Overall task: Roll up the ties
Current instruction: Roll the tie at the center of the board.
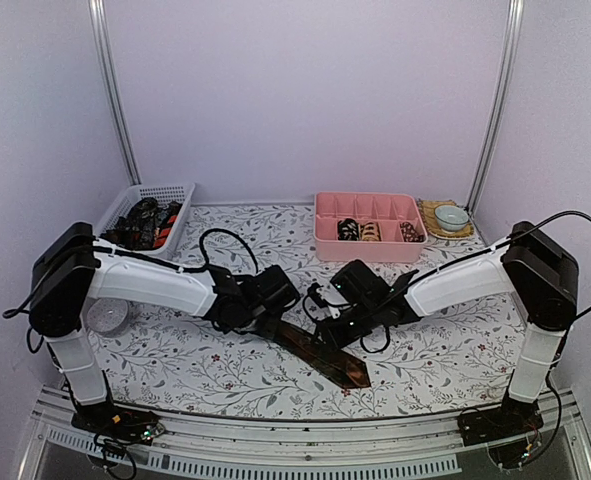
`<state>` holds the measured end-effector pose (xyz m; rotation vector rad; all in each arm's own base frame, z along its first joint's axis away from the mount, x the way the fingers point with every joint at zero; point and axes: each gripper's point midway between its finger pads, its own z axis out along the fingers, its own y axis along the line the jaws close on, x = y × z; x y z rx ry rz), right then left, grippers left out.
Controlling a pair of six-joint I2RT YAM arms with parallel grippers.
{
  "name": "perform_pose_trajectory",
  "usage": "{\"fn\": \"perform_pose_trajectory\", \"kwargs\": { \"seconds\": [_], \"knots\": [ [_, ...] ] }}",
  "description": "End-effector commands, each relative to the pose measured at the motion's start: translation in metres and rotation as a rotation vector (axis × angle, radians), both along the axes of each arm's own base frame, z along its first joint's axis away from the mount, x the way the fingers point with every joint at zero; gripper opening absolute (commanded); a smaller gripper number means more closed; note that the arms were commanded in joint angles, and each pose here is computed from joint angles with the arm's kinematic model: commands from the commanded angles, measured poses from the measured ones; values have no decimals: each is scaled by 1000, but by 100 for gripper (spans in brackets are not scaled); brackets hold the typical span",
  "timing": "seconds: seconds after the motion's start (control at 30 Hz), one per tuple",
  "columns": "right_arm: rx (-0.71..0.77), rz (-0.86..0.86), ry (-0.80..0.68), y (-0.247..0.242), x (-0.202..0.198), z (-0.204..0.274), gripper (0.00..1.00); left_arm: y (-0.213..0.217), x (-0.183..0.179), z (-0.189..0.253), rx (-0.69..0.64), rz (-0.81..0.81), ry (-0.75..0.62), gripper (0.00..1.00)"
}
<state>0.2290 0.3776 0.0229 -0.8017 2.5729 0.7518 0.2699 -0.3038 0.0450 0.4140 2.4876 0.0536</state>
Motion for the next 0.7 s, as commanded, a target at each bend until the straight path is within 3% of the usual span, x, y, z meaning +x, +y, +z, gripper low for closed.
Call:
{"fn": "perform_pose_trajectory", "kwargs": {
  "seconds": [0.0,0.13,0.37,0.5,0.67],
  "knots": [
    [-183,-19,21,-37,-12,-32,35,33,-5,-6,225,7,-23,21],
    [-159,-12,11,-33,-11,-23,36,31,-2,-2,350,-8,-77,21],
    [-26,11,51,-21,-14,5,48,22,-16,-32,598,-105,-113,22],
    [63,-11,71,-27,-8,29,51,17,-24,-41,621,-150,-120,22],
    [159,-47,77,-42,4,60,54,4,-32,-51,544,-209,-86,22]
  ]
}}
